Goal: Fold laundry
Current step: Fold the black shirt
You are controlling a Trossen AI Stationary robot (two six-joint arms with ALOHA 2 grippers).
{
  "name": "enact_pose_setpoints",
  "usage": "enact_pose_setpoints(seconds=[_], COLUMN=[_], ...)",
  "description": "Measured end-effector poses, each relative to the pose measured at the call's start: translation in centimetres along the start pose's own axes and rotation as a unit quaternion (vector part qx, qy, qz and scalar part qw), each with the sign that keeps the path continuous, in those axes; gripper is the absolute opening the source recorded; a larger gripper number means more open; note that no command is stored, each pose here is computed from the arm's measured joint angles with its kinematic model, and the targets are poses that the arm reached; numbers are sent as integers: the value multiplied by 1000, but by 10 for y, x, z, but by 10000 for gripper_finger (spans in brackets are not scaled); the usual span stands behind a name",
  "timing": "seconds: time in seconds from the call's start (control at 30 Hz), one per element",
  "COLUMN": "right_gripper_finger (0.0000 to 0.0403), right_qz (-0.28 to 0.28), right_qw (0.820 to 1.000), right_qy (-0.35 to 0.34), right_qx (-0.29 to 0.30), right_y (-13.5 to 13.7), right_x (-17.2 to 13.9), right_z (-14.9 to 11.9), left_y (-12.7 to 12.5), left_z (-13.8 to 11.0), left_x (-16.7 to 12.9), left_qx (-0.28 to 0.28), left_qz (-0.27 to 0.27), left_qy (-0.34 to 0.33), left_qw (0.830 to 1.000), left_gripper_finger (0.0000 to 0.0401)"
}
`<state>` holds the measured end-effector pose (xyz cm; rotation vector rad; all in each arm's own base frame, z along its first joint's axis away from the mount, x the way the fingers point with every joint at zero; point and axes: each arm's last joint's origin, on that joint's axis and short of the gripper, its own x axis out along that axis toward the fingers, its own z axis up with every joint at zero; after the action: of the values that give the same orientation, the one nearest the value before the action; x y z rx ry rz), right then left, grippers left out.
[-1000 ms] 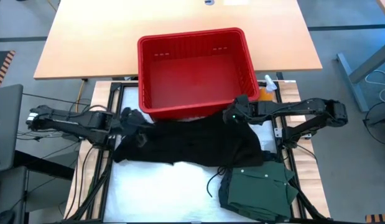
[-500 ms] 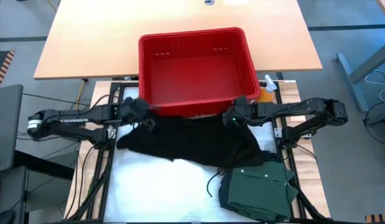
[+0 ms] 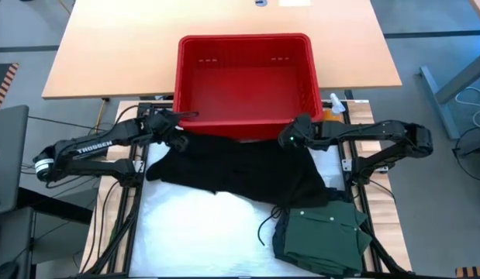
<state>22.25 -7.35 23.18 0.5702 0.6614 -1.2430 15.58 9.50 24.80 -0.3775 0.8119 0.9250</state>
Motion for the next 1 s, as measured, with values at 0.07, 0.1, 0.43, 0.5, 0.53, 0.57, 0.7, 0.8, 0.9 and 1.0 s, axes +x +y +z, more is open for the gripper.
enact_pose_setpoints(seconds=[0.07,0.1,0.43,0.5,0.53,0.57,0.7,0.8,0.9,1.0], right_gripper_finger=[21,25,112,131,139,146,166,171,170,166], right_qz=[0,1,41,47,53,63,103,145,223,297], right_qw=[1000,1000,995,992,991,990,984,977,960,935], right_qy=[7,10,62,74,77,80,89,103,117,125], right_qx=[9,8,-73,-89,-95,-100,-111,-114,-125,-147], right_y=[-2,-3,-3,-4,-5,-5,-10,-15,-13,-4], right_x=[3,4,4,1,-2,-5,-23,-38,-58,-77], right_z=[3,4,2,0,0,-1,-2,-5,-11,-22], left_y=[2,2,7,7,7,7,8,11,8,-4], left_z=[-3,-5,-10,-12,-12,-12,-16,-10,1,10], left_x=[0,0,-1,-1,-1,-1,-3,-12,-26,-43], left_qx=[6,8,18,27,33,38,49,49,39,57], left_qz=[13,16,58,53,49,44,54,67,9,-152], left_qy=[16,22,41,51,54,58,80,85,93,89], left_qw=[1000,1000,997,997,997,997,994,993,995,983], left_gripper_finger=[0,0,3,12,18,27,72,107,136,152])
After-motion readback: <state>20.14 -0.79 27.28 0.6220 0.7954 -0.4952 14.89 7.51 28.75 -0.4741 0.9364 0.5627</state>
